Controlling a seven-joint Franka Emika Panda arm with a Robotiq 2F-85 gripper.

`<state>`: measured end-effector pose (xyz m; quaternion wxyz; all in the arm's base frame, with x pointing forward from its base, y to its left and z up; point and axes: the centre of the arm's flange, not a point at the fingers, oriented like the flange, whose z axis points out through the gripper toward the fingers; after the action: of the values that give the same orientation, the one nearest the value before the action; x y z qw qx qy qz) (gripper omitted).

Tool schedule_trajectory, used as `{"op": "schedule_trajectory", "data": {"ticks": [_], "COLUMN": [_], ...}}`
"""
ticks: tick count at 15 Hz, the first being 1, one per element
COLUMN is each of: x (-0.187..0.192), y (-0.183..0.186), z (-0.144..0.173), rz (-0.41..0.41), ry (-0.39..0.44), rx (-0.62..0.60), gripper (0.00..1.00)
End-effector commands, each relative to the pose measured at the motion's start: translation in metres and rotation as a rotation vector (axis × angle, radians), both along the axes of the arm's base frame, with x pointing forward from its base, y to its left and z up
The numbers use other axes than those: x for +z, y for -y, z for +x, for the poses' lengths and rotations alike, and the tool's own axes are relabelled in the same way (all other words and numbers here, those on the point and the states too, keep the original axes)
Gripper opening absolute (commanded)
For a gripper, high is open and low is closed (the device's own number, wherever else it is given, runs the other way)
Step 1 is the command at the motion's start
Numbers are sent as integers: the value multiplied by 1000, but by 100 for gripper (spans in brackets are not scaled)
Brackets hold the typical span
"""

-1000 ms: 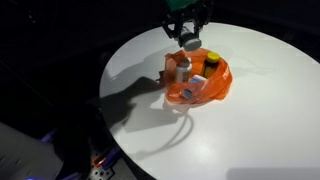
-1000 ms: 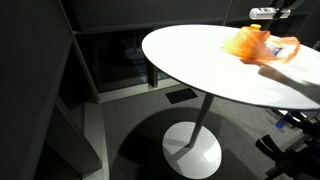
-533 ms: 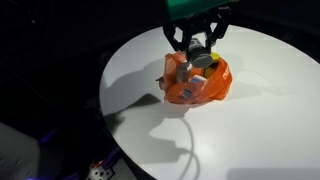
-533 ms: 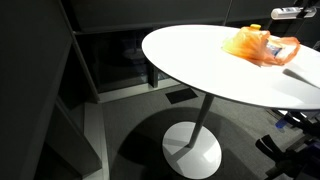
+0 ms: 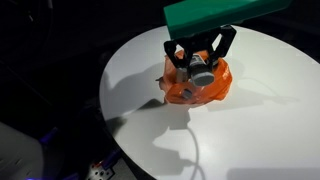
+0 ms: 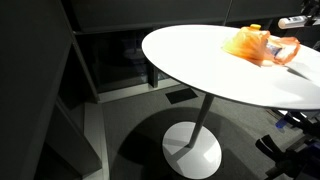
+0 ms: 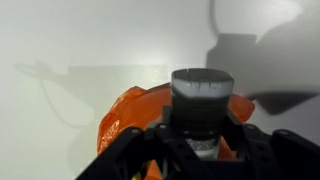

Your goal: Put the white bottle in the plastic bag

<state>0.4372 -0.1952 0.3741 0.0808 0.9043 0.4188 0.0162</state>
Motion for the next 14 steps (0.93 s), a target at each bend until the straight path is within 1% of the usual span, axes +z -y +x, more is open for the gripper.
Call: {"op": "schedule_trajectory", "data": {"ticks": [1,8,14], "x": [-6,-24,-27], "y": [7,6,0], "z": [7,24,47], "rz": [-32,-36,-50], "ry": [-35,-84,-84], "rx": [-22,-16,0], "gripper": [25,25,25]}}
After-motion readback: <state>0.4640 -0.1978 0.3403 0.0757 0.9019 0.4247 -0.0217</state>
